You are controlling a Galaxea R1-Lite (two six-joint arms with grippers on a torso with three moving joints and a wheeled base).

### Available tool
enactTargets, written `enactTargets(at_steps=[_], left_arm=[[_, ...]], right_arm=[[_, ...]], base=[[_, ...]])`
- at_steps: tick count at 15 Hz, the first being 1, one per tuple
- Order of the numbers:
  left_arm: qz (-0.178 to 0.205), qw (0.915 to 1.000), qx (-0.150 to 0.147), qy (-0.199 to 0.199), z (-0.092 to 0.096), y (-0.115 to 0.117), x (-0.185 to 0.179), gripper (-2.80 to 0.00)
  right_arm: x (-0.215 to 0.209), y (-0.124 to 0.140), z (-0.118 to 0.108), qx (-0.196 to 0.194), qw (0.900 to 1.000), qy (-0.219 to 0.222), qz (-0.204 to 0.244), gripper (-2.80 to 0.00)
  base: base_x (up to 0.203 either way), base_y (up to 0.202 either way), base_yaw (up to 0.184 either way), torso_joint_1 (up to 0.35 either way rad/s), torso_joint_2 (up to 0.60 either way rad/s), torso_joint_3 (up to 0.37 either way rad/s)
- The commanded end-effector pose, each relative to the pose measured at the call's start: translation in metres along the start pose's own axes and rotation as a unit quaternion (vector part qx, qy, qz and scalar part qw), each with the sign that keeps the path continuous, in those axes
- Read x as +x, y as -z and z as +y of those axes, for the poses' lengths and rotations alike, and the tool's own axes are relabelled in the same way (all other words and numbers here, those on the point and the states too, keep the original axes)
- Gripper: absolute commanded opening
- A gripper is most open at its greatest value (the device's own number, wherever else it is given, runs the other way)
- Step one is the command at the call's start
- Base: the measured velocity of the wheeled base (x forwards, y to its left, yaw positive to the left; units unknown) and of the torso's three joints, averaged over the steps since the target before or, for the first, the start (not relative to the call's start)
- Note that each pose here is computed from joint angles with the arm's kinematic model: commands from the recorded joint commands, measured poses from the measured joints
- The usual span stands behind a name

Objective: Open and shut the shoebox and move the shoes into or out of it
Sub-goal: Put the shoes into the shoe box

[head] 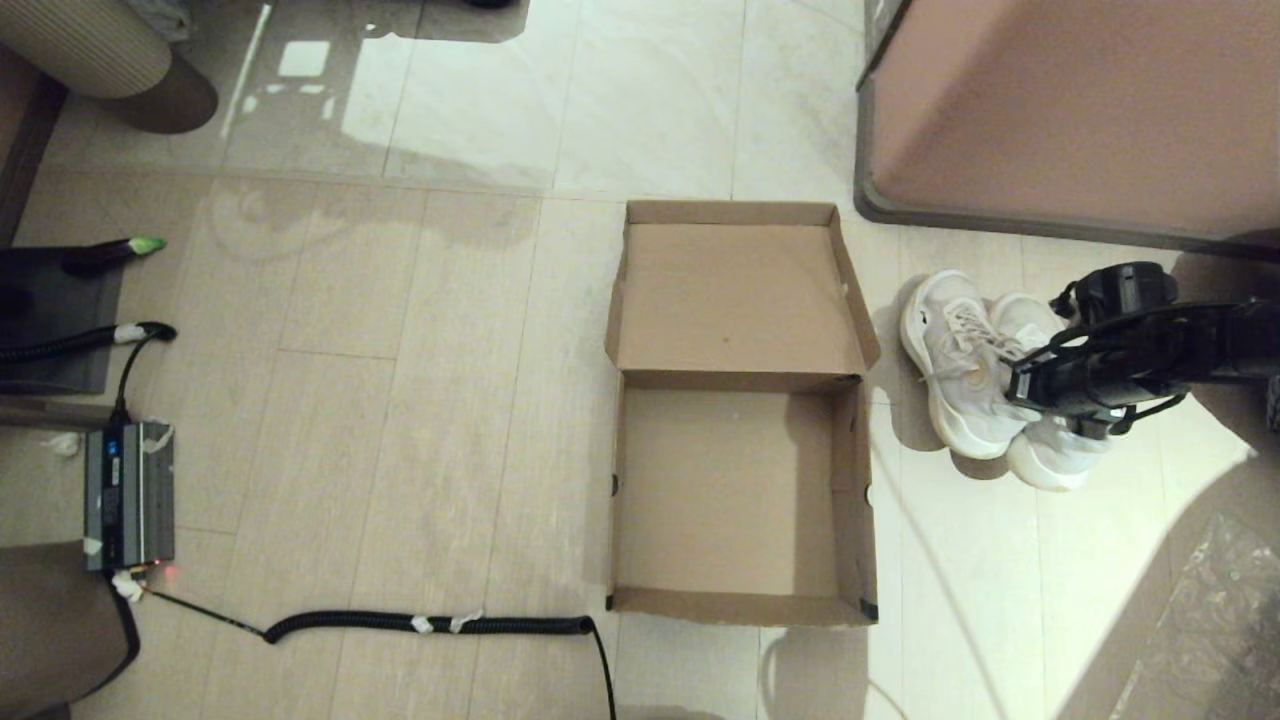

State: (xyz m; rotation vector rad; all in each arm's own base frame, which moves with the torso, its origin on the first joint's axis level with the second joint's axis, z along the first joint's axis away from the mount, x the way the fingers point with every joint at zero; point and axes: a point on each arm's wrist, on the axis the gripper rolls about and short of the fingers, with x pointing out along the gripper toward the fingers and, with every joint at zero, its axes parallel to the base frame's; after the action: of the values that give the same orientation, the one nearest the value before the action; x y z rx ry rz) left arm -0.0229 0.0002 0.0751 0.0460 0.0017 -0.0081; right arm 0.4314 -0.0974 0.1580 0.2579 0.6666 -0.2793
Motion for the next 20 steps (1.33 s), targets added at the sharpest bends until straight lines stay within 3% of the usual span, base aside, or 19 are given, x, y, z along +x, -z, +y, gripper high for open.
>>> enactTargets(at_steps=[1,8,11,16,20], left_arm=[[0.001,1.0,0.0,0.0,0.0,0.0,0.0,-2.8],[0.001,1.0,0.0,0.0,0.0,0.0,0.0,-2.8],[0.001,1.0,0.0,0.0,0.0,0.0,0.0,-2.8],[0.001,1.0,0.0,0.001,0.0,0.0,0.0,-2.8],[0.001,1.0,0.0,0.0,0.0,0.0,0.0,-2.8]], right_arm=[[-0.066,-0.013,-0.001,0.001,0.999,-0.013,-0.036,-2.8],[-0.202,0.031,-0.004,-0.004,0.997,-0.072,-0.024,-2.8],[-0.248,0.068,0.007,-0.026,0.991,-0.13,0.021,-2.8],[-0.269,0.127,0.035,-0.096,0.968,-0.215,0.09,-2.8],[-0.276,0.155,0.061,-0.157,0.939,-0.276,0.135,-2.8]], base=[[0.0,0.0,0.0,0.0,0.0,0.0],[0.0,0.0,0.0,0.0,0.0,0.0],[0.0,0.0,0.0,0.0,0.0,0.0],[0.0,0.0,0.0,0.0,0.0,0.0],[0.0,0.0,0.0,0.0,0.0,0.0]])
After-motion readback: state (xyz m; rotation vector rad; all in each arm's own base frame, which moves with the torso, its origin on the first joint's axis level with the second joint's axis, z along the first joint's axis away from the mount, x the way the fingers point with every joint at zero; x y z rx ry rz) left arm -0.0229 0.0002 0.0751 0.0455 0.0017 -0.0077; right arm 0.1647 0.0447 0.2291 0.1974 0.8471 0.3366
